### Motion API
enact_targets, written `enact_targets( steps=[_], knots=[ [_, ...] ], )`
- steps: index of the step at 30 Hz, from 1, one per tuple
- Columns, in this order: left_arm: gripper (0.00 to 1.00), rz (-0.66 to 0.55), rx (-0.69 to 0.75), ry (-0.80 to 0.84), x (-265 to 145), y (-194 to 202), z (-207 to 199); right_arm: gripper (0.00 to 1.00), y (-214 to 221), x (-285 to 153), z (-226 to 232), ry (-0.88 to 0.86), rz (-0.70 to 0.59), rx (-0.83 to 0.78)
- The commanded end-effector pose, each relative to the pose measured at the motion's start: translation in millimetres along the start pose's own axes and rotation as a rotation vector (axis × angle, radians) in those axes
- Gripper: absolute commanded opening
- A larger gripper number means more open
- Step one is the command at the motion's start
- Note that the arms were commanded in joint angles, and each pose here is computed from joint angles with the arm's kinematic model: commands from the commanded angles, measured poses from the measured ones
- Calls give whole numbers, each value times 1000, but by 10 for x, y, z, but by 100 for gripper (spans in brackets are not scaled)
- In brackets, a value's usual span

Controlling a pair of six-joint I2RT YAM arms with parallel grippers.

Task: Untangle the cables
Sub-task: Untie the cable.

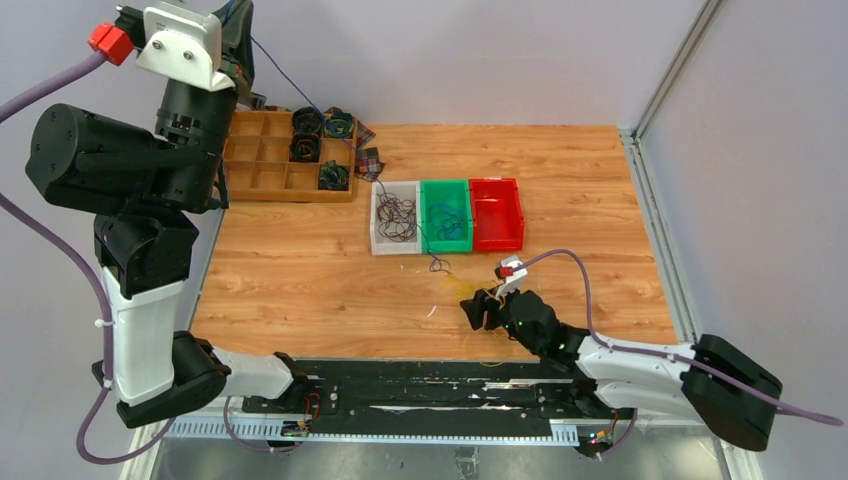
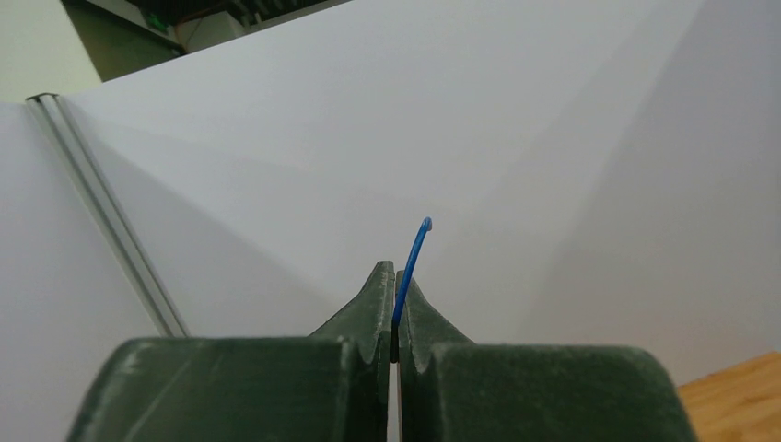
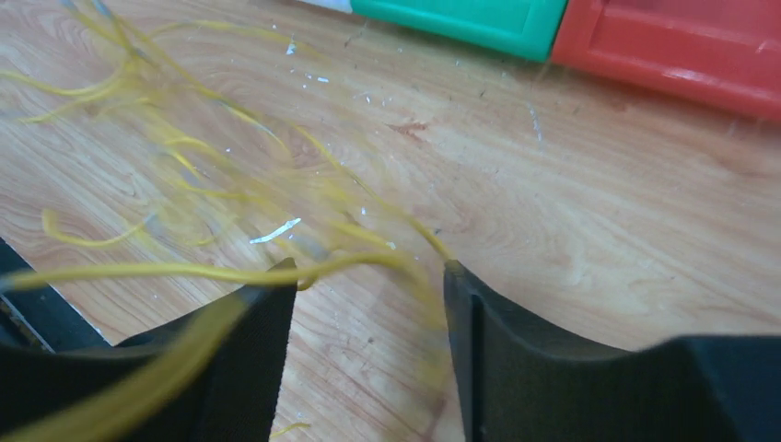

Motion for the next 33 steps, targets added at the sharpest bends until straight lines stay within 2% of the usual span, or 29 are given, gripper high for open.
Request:
enact_targets(
  steps=[1,8,16,19,22,27,33],
  knots=[
    [0,-42,-11,148,-44,-6,-129,67,-187,-98,112,-24,7,-66],
    [0,29,-20,414,-91,266,-605,71,-740,-179,599,-260,-58,-99],
    [0,43,-3,461,-123,310,-657,72,-1186,17,1146,-431,-11,-179],
    [0,41,1,458,-149,301,-627,71,-1082,130,1133,-348,115,-146],
    [0,34,30,453,-170,303,-596,67,-802,198,994,-264,258,-103],
    [1,67,156,386,-146,365,-513,66,-359,53,678,-133,438,-29],
    [0,107,296,327,-113,519,-544,71,-338,-217,645,-204,528,-35]
  ],
)
Point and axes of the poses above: each gripper's point midway between its finger pads, its own x axis out along the fingers, its own z axis along the line the jaws close on, y = z × x, the point moved 10 cm from there along -x, back along the fingers, and after that the axes turned 14 degrees about x, right-handed, at the moved point
